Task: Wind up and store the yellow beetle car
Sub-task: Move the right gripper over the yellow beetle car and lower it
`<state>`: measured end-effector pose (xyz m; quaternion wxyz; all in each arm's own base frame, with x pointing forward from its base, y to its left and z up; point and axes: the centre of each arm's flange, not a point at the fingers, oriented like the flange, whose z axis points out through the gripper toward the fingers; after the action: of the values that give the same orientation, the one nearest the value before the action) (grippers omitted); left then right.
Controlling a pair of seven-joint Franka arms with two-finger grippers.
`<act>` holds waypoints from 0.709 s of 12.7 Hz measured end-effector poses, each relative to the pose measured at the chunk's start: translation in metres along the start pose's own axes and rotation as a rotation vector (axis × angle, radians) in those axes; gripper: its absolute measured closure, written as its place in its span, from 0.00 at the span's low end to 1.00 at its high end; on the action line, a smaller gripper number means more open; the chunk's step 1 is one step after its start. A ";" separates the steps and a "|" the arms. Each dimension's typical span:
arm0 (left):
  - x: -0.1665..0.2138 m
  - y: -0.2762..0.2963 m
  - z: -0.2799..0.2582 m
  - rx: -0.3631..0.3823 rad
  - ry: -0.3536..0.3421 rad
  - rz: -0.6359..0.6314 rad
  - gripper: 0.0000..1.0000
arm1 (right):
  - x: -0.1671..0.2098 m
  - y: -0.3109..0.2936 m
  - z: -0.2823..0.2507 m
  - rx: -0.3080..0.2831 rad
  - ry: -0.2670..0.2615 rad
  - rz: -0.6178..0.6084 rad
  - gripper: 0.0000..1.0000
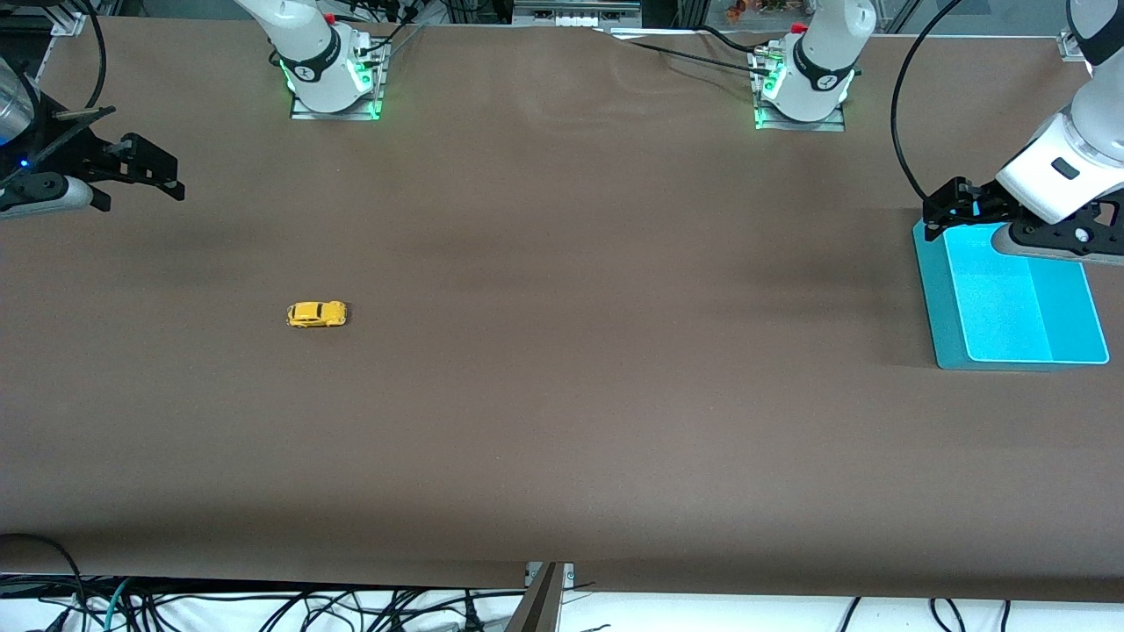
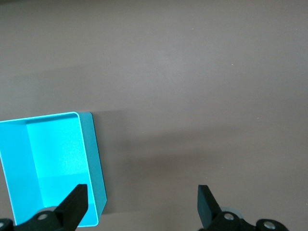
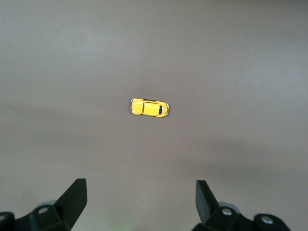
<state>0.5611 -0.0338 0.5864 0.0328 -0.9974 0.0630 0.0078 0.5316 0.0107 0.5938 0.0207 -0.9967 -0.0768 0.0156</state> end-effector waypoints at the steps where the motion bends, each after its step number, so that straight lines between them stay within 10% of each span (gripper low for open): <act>1: 0.000 0.001 0.000 0.000 0.000 0.001 0.00 | 0.000 0.000 0.000 0.000 0.000 0.000 0.00; 9: 0.001 0.008 -0.001 0.000 0.002 0.015 0.00 | 0.000 0.000 0.000 0.000 -0.001 0.000 0.00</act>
<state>0.5606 -0.0424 0.5871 0.0328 -0.9969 0.0706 0.0069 0.5318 0.0107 0.5935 0.0207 -0.9967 -0.0768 0.0159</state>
